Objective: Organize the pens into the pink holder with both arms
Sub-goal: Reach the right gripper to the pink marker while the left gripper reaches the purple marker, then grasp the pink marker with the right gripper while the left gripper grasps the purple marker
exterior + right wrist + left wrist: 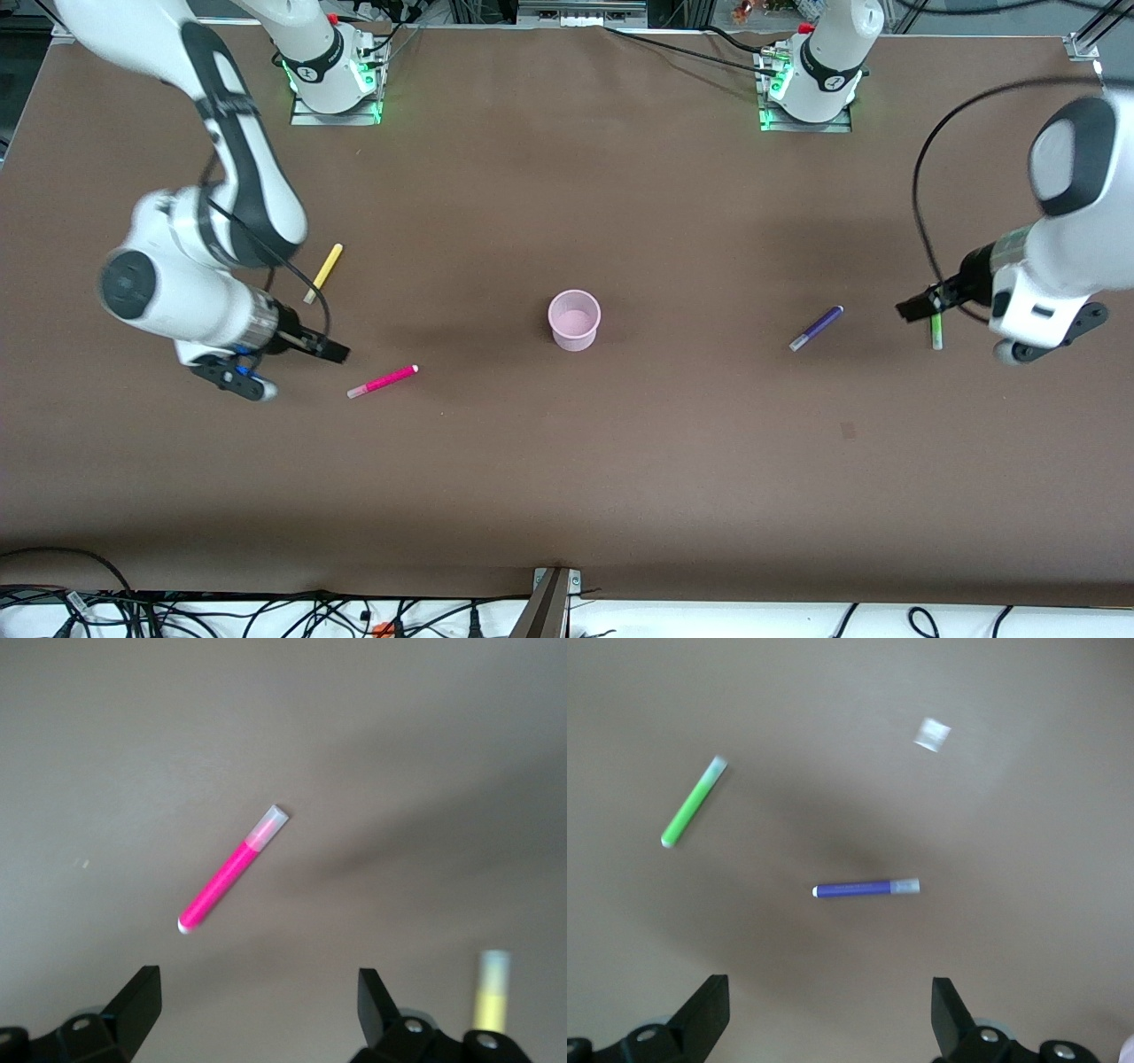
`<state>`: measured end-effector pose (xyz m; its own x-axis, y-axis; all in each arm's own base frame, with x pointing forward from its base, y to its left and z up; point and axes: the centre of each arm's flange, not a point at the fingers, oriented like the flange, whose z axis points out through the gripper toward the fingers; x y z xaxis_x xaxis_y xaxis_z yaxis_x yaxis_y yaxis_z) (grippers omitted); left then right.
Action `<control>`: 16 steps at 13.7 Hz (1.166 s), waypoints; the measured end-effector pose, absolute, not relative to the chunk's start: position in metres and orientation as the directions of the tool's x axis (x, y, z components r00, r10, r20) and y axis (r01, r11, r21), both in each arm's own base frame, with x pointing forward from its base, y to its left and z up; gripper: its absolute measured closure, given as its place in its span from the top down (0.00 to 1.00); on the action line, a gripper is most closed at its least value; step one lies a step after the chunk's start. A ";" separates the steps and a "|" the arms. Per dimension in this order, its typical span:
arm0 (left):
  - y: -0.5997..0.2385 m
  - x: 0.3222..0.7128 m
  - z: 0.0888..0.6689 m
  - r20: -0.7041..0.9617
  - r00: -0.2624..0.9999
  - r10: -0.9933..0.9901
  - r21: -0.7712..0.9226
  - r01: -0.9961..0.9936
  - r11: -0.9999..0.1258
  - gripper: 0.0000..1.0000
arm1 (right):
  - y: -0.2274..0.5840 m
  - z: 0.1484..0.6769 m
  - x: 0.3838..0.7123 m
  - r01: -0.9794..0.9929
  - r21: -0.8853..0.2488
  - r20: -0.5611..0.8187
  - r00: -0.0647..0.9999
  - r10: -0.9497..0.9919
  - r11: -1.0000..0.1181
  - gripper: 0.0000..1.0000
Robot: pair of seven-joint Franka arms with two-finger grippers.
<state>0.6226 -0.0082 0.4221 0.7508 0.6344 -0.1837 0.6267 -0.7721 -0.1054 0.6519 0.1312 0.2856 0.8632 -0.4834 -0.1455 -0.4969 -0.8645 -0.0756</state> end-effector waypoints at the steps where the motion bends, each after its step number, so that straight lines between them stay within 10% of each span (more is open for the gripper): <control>1: -0.008 0.627 0.400 -0.179 0.659 0.731 -0.142 0.717 -0.682 1.00 | 0.142 0.265 0.656 -0.550 -0.068 -0.166 0.829 -0.534 -0.832 0.97; 8: -0.009 0.631 0.277 0.004 -0.108 0.994 -0.166 0.980 0.107 1.00 | 0.173 0.196 0.673 -0.671 -0.109 -0.238 0.734 -0.636 -0.733 0.84; 16: -0.015 0.564 0.228 0.034 -0.376 0.926 -0.110 0.919 0.378 1.00 | 0.169 0.173 0.664 -0.687 -0.085 -0.247 0.716 -0.653 -0.721 0.52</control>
<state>0.5637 -0.0153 0.2280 -0.3765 0.9258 0.0344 0.9193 0.3779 -0.1101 0.6635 0.1686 0.1731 0.7157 -0.6531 -0.2473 -0.6875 -0.7212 -0.0849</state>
